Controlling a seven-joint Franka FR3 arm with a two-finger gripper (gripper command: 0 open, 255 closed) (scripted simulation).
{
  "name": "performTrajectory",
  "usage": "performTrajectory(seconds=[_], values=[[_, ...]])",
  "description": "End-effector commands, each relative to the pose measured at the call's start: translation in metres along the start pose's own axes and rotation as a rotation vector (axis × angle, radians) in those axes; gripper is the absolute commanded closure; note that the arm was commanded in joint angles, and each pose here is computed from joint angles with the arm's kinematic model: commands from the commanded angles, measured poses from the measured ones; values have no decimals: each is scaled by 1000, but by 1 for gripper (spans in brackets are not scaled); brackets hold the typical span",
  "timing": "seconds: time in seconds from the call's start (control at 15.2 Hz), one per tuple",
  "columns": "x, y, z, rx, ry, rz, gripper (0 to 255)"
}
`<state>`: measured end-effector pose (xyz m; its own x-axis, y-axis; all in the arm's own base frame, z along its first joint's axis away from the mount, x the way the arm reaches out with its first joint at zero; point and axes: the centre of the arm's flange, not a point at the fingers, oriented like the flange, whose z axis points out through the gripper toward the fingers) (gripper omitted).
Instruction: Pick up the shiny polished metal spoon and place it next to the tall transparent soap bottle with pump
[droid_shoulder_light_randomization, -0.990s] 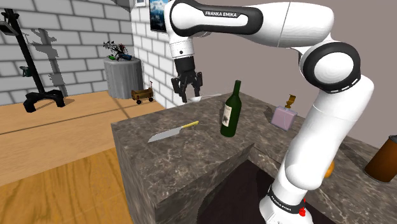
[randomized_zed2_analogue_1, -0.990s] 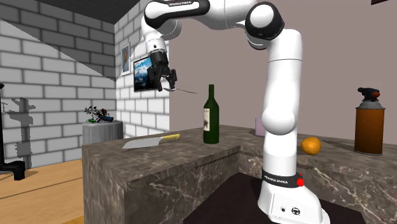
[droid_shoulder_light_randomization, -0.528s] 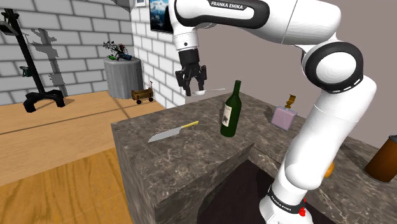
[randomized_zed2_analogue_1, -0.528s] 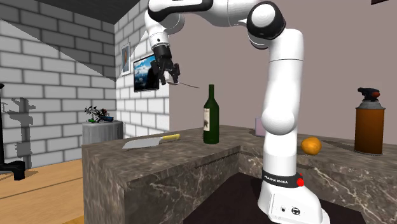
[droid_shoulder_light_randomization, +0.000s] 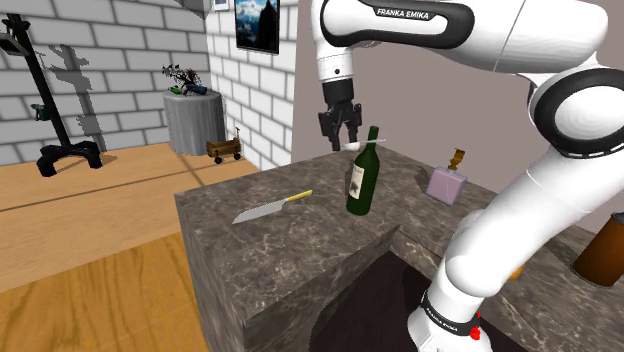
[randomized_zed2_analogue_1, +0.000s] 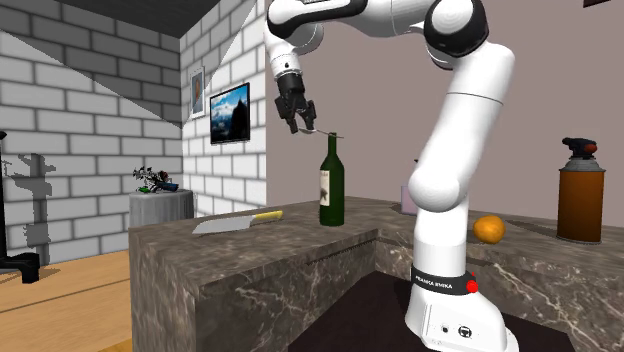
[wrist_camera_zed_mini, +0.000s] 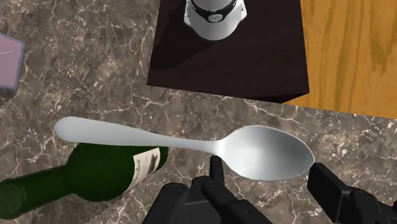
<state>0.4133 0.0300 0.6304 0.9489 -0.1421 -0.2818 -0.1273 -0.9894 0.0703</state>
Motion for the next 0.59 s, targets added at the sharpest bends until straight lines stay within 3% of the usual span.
performTrajectory(seconds=[0.0,0.53], values=[[-16,20,5,0,0,-1,255],[-74,105,29,0,0,-1,255]])
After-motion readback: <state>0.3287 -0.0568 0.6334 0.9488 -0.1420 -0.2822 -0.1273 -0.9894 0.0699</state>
